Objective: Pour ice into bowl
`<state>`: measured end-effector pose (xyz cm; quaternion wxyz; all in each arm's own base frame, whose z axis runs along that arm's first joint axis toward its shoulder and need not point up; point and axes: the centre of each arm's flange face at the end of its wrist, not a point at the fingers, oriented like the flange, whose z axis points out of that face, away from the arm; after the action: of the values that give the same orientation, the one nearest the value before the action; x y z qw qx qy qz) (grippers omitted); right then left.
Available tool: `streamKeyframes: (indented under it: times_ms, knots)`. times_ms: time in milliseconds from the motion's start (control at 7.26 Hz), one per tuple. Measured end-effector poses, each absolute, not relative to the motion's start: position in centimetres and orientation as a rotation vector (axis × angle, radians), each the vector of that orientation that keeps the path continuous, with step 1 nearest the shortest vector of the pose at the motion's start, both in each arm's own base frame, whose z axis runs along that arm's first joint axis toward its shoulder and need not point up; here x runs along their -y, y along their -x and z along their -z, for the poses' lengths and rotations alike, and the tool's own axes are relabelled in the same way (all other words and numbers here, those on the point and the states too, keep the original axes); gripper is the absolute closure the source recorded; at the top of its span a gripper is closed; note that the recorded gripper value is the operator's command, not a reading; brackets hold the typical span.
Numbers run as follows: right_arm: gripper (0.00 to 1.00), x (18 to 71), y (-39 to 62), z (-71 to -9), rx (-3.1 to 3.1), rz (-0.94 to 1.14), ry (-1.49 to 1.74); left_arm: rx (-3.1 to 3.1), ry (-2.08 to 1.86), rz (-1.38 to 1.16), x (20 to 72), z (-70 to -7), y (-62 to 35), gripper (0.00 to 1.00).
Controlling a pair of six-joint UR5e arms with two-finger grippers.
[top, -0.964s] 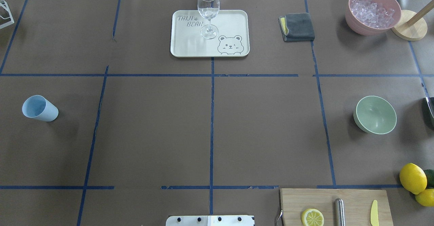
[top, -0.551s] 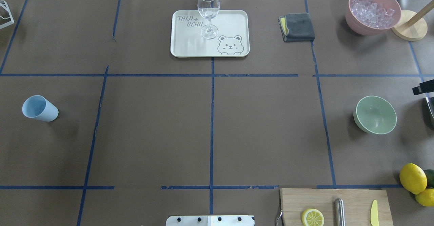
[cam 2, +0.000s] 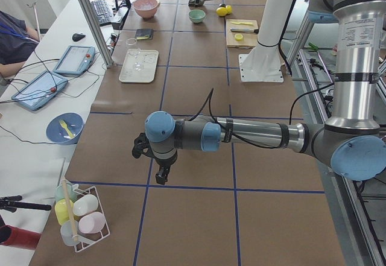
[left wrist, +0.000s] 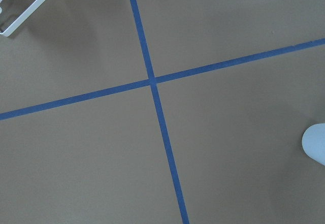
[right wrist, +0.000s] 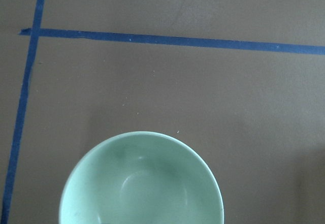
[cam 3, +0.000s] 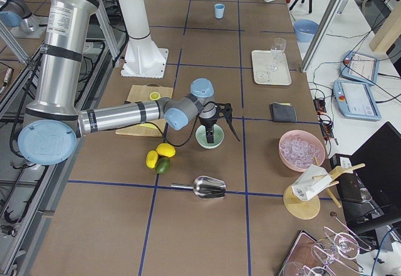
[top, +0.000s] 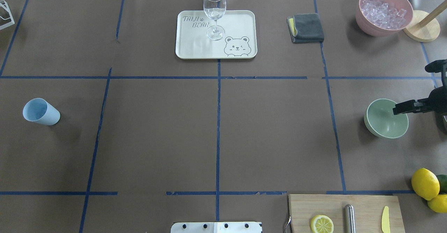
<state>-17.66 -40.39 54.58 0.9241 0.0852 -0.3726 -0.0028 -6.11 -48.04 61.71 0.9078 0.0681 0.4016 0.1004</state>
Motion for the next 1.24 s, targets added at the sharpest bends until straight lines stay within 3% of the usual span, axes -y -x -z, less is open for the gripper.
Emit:
streamKeyframes:
  times_ms: [275,413,551,689,826,1239]
  knots:
    - [0.21,40.0,18.9,-56.4,0.723,0.021,-0.171,-0.83,-0.141,-0.207,48.0,-61.7,6.1,0.0]
    - [0.31,40.1,19.1,-57.5,0.71,0.029,-0.165,-0.829,-0.14,-0.207,48.0,-61.7,6.1,0.0]
    - [0.54,40.2,19.3,-58.7,0.709,0.036,-0.169,-0.829,-0.139,-0.207,48.0,-61.8,6.1,0.0]
    - [0.87,40.3,19.4,-59.6,0.717,0.043,-0.178,-0.829,-0.139,-0.207,48.0,-61.8,6.1,0.0]
    - [1.0,40.2,19.4,-60.1,0.725,0.048,-0.183,-0.829,-0.138,-0.206,48.0,-61.8,6.1,0.0]
    - [1.0,40.2,19.5,-60.1,0.734,0.055,-0.189,-0.829,-0.136,-0.205,48.0,-61.9,6.1,0.0]
